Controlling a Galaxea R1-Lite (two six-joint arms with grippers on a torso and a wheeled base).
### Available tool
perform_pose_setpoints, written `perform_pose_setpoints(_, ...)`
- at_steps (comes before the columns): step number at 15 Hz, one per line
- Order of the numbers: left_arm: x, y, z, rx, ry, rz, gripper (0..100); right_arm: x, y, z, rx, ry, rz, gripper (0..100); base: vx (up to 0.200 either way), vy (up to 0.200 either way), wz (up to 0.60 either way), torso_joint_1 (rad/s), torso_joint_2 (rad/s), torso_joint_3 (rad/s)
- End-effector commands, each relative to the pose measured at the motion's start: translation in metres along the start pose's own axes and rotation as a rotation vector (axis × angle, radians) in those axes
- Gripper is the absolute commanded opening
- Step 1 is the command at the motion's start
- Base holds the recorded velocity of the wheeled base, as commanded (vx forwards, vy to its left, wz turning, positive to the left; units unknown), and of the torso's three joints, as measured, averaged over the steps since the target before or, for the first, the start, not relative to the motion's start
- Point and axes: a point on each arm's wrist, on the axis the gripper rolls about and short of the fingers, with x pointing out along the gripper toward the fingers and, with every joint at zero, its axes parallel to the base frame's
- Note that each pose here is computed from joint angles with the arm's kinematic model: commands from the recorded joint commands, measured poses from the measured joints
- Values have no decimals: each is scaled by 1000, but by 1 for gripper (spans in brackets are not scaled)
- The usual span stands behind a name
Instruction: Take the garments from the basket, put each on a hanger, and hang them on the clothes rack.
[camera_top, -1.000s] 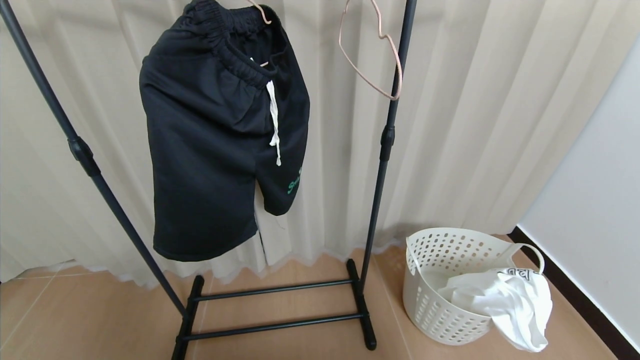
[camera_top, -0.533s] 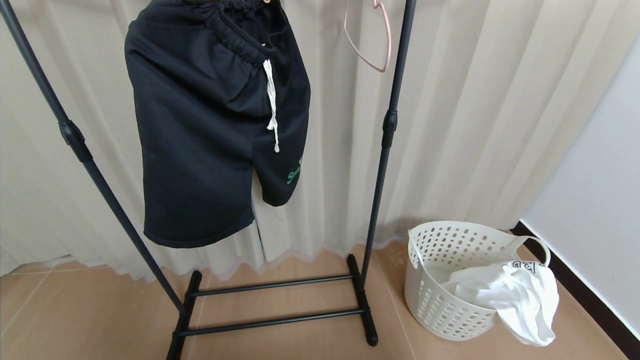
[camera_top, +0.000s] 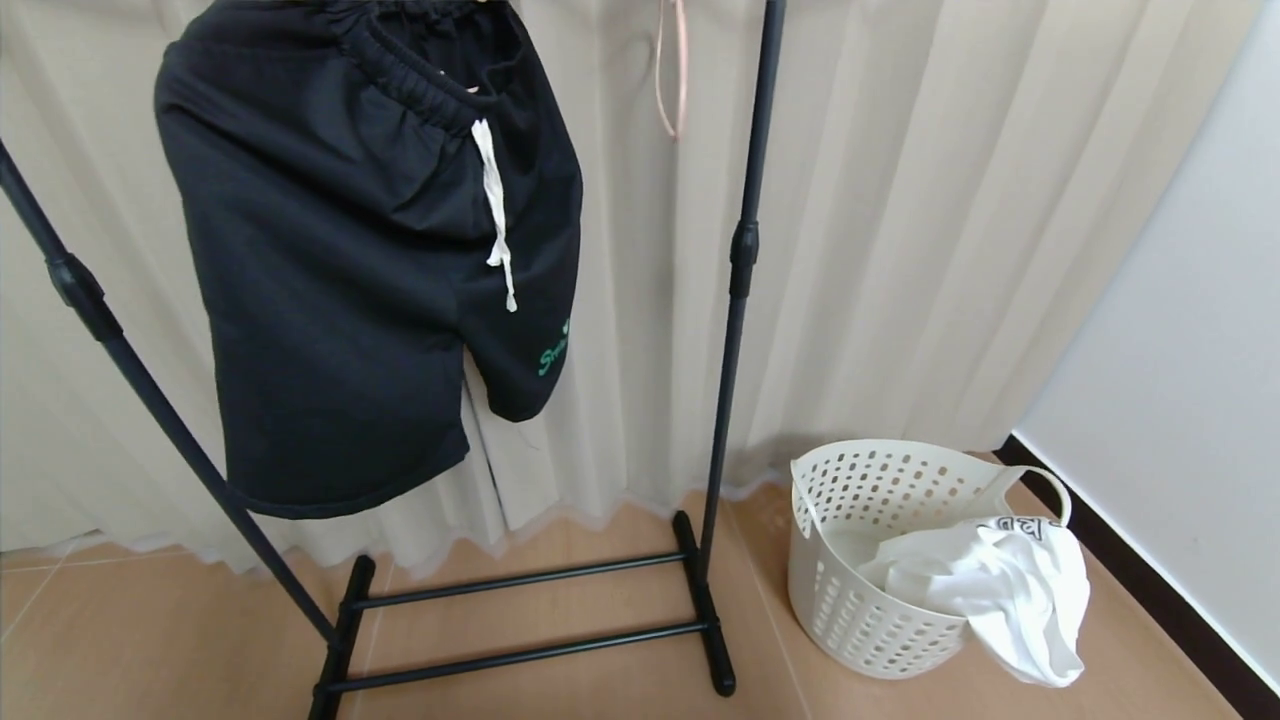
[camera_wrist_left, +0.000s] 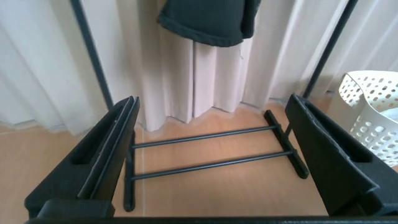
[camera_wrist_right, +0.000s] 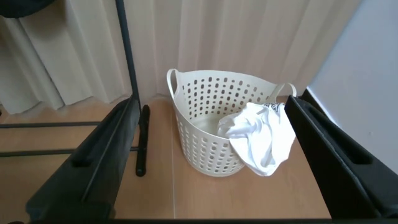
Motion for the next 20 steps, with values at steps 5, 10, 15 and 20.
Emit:
perform_pose_setpoints(5, 0, 0, 0, 0, 1, -1, 100, 0, 0, 0, 0, -3, 2, 100, 0, -200, 0, 0, 4, 2)
perform_pose_setpoints(10, 0, 0, 0, -1, 1, -1, 100, 0, 0, 0, 0, -3, 0, 100, 80, -120, -360, 1, 2, 4)
perform_pose_setpoints(15, 0, 0, 0, -1, 1, 2, 100, 0, 0, 0, 0, -3, 0, 100, 120, 0, 0, 0, 3, 3)
perform_pose_setpoints(20, 0, 0, 0, -9, 1, 16, 100, 0, 0, 0, -2, -3, 0, 100, 0, 0, 0, 0, 0, 0)
